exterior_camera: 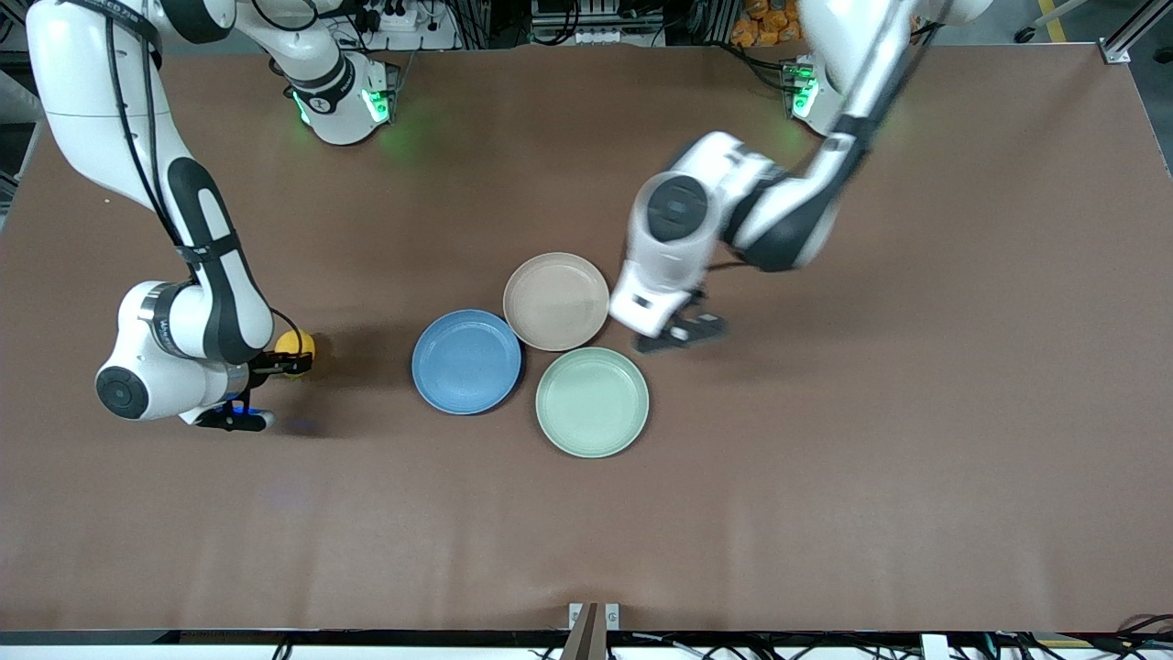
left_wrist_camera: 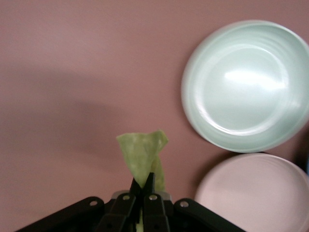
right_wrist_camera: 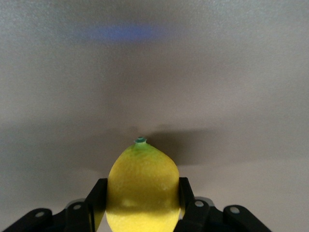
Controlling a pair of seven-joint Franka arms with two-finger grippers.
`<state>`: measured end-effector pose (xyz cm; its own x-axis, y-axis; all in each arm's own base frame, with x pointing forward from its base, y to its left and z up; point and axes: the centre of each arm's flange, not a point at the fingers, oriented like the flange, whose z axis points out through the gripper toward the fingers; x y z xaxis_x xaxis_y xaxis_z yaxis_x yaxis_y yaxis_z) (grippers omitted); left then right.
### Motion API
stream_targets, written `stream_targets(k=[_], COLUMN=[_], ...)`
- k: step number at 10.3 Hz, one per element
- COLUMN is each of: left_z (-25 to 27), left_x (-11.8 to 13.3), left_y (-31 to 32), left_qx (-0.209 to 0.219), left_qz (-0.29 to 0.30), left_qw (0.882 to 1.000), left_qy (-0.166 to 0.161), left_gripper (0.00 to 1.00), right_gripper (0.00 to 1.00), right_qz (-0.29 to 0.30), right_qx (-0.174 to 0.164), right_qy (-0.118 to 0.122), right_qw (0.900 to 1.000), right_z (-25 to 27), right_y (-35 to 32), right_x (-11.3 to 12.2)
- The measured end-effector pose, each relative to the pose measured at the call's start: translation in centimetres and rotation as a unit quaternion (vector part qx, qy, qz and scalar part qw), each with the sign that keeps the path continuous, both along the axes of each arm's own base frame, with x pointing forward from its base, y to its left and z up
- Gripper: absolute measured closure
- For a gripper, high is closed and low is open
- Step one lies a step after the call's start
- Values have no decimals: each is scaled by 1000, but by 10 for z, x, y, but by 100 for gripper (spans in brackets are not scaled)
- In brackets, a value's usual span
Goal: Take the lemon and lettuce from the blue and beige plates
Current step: 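Carry the lemon beside the blue plate while the left gripper carries the lettuce outward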
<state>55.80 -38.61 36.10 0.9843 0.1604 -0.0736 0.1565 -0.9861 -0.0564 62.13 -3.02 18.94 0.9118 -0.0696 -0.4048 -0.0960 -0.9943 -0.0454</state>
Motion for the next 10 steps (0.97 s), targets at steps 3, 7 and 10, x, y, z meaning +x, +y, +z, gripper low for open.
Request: stream_targets(k=[3, 7, 10], left_z=[-42, -102, -126], left_x=[57, 64, 67], left_y=[145, 226, 258], left_qx=[0, 3, 16], left_qz=[-44, -75, -89], left_qw=[998, 995, 993], left_qy=[44, 64, 70], left_gripper=[96, 96, 96], right_gripper=[12, 0, 0], right_qz=[-1, 15, 44], right_qx=[0, -4, -26], right_qy=[-9, -93, -168], right_qw=[1000, 996, 985], right_z=[8, 121, 238], right_y=[-1, 3, 14], right_x=[5, 44, 48])
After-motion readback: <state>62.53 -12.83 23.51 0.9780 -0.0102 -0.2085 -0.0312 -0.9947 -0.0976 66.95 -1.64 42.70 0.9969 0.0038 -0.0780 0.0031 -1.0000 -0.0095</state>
